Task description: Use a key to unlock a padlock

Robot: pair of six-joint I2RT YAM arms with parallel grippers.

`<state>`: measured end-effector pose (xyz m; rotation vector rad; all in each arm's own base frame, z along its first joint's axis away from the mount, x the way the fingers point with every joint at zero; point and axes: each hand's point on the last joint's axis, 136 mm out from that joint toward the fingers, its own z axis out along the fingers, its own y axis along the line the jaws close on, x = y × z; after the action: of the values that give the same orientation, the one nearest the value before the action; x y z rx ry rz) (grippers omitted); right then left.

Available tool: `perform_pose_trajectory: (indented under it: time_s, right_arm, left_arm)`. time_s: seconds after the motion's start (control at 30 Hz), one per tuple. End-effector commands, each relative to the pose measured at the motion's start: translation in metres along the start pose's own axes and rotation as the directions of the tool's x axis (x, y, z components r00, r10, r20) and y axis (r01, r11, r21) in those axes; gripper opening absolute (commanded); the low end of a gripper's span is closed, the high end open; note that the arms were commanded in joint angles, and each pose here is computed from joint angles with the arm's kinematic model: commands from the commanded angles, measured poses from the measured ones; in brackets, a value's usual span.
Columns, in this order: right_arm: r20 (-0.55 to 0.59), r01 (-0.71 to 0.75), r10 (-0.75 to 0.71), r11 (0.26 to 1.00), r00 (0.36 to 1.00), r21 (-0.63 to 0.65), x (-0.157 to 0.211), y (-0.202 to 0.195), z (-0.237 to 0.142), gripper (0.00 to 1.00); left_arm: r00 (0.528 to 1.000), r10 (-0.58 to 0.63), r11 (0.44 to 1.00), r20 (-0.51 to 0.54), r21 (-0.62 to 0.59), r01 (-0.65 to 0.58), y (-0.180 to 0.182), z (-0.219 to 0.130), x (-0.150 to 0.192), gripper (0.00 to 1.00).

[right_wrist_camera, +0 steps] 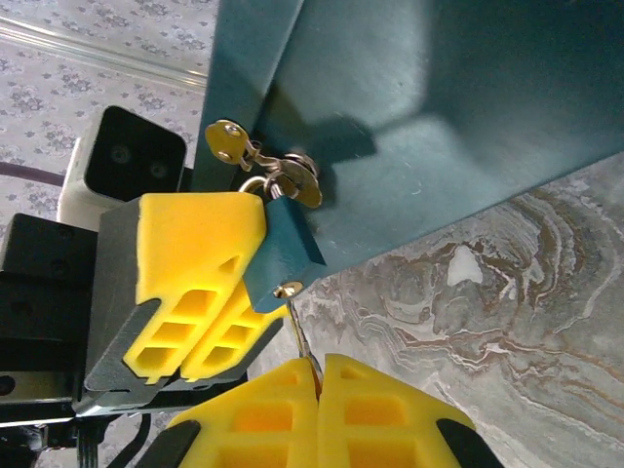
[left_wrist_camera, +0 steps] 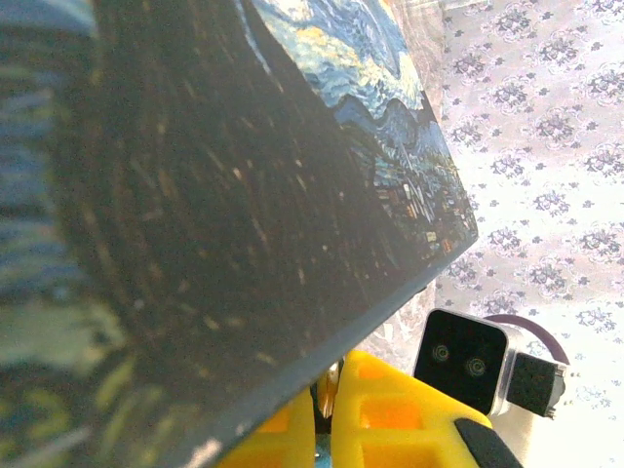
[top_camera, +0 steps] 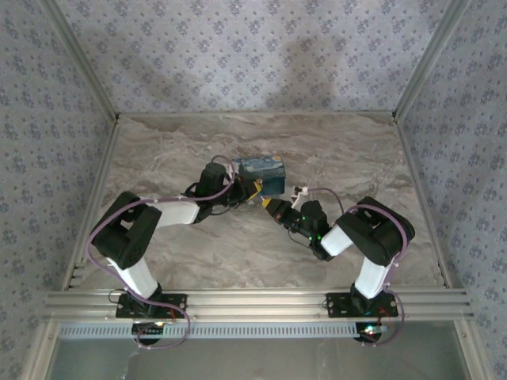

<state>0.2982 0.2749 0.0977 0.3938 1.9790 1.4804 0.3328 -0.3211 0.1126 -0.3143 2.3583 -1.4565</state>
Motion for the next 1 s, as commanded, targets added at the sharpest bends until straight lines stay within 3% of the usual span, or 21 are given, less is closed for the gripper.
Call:
perform_pose_trajectory:
  time_s: [0.0, 0.97]
  right_arm:
    - [0.018, -0.002, 0.002, 0.999, 1.000, -0.045, -0.006, 0.011, 0.004, 0.00]
    - [0.027, -0.052, 0.056, 0.992, 0.998, -0.113, -0.021, 0.030, 0.014, 0.00]
  left_arm:
    - [1.000, 0.016, 0.999, 0.009, 0.046, -0.017, -0.009, -0.001, -0.004, 0.02]
    - [1.000, 0.013, 0.996, 0.008, 0.086, -0.013, -0.011, -0.003, 0.000, 0.01]
